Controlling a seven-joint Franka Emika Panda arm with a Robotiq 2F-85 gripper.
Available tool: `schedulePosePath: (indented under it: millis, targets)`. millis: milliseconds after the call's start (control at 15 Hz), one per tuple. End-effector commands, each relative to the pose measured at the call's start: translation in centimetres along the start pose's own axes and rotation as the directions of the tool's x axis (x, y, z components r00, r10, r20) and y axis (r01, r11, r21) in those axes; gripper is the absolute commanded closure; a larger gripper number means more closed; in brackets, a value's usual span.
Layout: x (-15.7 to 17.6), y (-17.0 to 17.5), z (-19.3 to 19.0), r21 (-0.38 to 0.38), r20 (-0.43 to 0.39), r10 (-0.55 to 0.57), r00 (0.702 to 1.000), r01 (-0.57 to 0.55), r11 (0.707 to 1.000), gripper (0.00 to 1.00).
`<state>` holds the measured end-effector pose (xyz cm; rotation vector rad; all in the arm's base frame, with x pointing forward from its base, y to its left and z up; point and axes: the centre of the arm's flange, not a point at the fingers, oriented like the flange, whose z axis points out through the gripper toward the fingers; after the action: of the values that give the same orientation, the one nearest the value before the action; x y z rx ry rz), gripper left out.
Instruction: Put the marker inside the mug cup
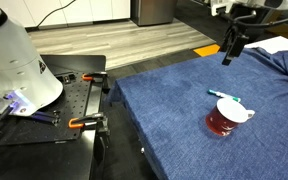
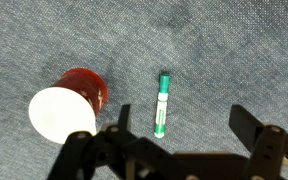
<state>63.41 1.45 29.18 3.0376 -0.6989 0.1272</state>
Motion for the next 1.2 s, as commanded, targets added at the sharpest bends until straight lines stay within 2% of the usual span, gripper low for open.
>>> schedulePosePath:
  millis: [0,533,1133]
  targets:
    - [0.7,0.0,0.4,0.012,-0.001,-0.004,1.000,0.004,1.000,0.00]
    - [4.8,-0.8,6.2,0.006,0.038,0.004,0.999,-0.004,1.000,0.00]
    - [7.5,-1.0,11.9,-0.013,0.056,-0.018,0.998,0.019,1.000,0.00]
